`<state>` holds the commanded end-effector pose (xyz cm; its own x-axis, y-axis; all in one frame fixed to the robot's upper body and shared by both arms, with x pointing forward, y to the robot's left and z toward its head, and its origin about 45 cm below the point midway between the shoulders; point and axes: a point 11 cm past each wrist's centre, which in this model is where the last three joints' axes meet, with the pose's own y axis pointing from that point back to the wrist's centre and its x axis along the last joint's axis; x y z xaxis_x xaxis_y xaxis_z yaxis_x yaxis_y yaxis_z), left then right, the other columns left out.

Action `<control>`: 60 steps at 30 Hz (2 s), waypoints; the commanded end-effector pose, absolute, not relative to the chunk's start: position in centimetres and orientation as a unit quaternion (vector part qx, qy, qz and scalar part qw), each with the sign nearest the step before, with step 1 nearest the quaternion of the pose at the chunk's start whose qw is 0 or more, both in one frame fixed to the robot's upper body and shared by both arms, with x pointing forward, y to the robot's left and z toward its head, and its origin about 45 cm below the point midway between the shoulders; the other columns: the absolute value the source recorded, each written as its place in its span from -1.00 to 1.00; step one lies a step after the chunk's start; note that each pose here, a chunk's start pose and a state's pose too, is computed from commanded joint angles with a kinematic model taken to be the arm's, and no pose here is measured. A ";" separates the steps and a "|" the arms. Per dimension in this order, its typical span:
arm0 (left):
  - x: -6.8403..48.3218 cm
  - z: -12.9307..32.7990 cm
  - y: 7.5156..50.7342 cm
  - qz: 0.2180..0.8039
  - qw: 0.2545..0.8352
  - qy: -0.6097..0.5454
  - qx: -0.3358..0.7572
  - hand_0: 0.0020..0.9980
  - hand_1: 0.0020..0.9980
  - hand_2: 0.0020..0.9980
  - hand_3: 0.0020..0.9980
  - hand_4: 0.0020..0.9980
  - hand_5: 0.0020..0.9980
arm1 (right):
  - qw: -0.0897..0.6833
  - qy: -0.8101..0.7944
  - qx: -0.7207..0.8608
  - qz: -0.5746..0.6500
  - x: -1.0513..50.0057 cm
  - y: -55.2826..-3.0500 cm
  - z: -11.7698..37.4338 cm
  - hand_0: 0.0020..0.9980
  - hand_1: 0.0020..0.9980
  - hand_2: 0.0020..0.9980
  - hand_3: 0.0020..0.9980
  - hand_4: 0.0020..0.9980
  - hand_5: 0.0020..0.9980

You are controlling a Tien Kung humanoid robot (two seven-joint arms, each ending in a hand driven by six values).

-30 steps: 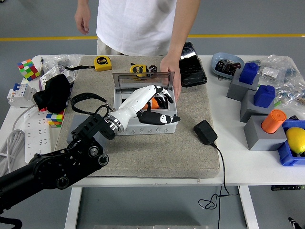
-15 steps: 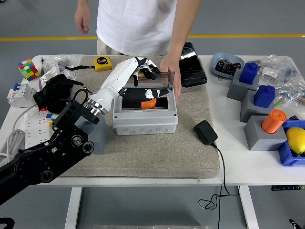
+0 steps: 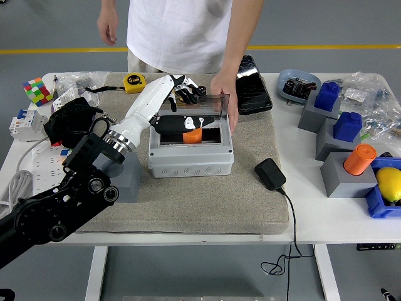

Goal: Fetch the battery,place it into the box,close the lid of the box

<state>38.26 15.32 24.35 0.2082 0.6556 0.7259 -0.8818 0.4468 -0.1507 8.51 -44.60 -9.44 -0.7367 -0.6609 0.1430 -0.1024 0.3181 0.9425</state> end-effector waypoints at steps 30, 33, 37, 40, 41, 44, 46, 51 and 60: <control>37.6 22.3 15.3 0.492 0.772 -0.366 0.168 -0.52 -0.02 0.04 0.13 1.00 0.02 | 0.259 -0.769 0.247 -0.529 8.5 -44.5 -9.5 0.25 0.29 0.29 0.11 0.92 0.00; 37.7 23.4 15.3 0.502 0.766 -0.373 0.148 -0.45 0.04 0.06 0.17 1.00 0.03 | 0.259 -0.769 0.247 -0.529 8.5 -44.5 -9.5 0.25 0.29 0.29 0.11 0.92 0.00; 38.4 24.8 15.4 0.514 0.754 -0.389 0.126 -0.11 0.26 0.22 0.36 1.00 0.19 | 0.257 -0.769 0.248 -0.529 8.6 -44.4 -9.5 0.25 0.29 0.29 0.11 0.92 0.00; 39.1 25.2 15.6 0.516 0.747 -0.398 0.129 -0.11 0.26 0.22 0.36 1.00 0.19 | 0.257 -0.769 0.249 -0.529 8.6 -44.4 -9.5 0.25 0.29 0.29 0.11 0.92 0.00; 39.5 25.2 15.7 0.515 0.744 -0.403 0.135 -0.11 0.26 0.22 0.36 1.00 0.19 | 0.257 -0.770 0.249 -0.529 8.7 -44.4 -9.5 0.25 0.29 0.29 0.11 0.92 0.00; 40.2 25.0 15.8 0.509 0.741 -0.409 0.156 0.44 0.57 0.51 0.57 1.00 0.72 | 0.257 -0.770 0.248 -0.529 8.6 -44.4 -9.5 0.25 0.29 0.29 0.11 0.92 0.00; 40.7 24.5 15.8 0.503 0.739 -0.413 0.175 0.44 0.57 0.51 0.57 1.00 0.72 | 0.258 -0.769 0.248 -0.529 8.6 -44.4 -9.5 0.25 0.29 0.29 0.11 0.92 0.00; 41.4 23.8 16.0 0.493 0.732 -0.426 0.199 0.56 0.65 0.59 0.62 1.00 0.82 | 0.261 -0.768 0.249 -0.529 8.6 -44.4 -9.5 0.25 0.29 0.29 0.11 0.92 0.00; 41.7 21.6 16.7 0.475 0.724 -0.431 0.252 0.56 0.65 0.59 0.63 1.00 0.81 | 0.267 -0.767 0.249 -0.528 8.4 -44.4 -9.5 0.25 0.29 0.29 0.11 0.92 0.00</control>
